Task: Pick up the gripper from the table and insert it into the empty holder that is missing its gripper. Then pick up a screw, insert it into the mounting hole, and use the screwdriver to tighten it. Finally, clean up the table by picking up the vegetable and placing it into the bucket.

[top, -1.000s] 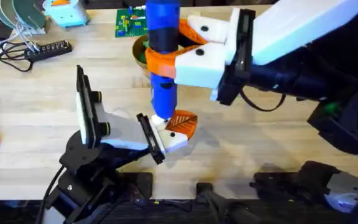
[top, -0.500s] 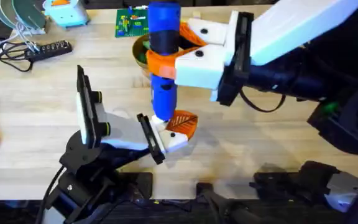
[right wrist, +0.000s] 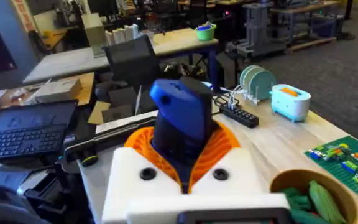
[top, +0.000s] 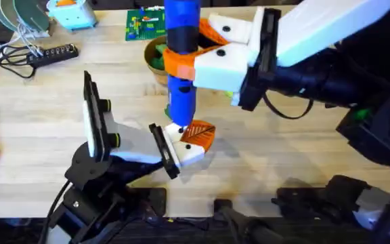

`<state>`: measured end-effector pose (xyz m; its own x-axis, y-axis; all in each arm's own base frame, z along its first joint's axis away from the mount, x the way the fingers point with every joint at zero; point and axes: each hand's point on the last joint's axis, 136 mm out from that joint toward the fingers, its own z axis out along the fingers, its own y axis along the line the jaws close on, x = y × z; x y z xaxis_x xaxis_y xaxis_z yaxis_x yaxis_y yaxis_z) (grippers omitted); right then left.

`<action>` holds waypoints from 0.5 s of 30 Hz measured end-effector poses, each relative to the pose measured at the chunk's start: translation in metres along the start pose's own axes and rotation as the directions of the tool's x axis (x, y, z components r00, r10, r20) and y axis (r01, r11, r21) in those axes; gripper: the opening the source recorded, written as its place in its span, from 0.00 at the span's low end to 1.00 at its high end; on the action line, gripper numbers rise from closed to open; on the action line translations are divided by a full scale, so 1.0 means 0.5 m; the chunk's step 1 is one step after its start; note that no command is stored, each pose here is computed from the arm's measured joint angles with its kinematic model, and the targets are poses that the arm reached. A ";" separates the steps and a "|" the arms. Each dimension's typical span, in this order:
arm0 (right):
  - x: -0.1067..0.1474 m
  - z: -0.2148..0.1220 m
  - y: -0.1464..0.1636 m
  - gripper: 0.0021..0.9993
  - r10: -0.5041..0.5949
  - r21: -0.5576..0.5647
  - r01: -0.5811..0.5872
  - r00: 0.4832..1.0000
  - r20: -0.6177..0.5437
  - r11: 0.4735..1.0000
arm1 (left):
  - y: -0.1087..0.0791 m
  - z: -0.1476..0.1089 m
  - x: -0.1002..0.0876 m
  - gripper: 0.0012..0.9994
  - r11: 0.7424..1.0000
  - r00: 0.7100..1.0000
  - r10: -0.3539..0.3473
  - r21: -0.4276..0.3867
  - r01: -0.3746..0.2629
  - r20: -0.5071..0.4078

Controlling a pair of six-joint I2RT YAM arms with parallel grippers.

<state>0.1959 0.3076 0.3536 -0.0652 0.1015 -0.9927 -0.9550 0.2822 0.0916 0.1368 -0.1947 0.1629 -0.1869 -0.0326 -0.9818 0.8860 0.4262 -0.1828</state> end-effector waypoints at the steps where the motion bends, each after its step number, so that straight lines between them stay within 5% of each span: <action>1: 0.001 0.000 -0.001 0.02 0.002 0.001 -0.002 1.000 -0.003 1.000 | 0.000 0.000 0.000 0.01 1.000 1.000 0.000 0.000 0.000 0.000; 15: -0.026 -0.001 0.003 0.02 -0.014 -0.006 0.015 0.999 0.050 1.000 | 0.000 0.000 0.000 0.01 1.000 1.000 0.001 0.000 -0.001 0.000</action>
<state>0.1950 0.3064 0.3664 -0.0370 0.1449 -0.9888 -0.9576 0.2778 0.0765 0.1368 -0.1948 0.1630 -0.1861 -0.0328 -0.9820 0.8861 0.4261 -0.1821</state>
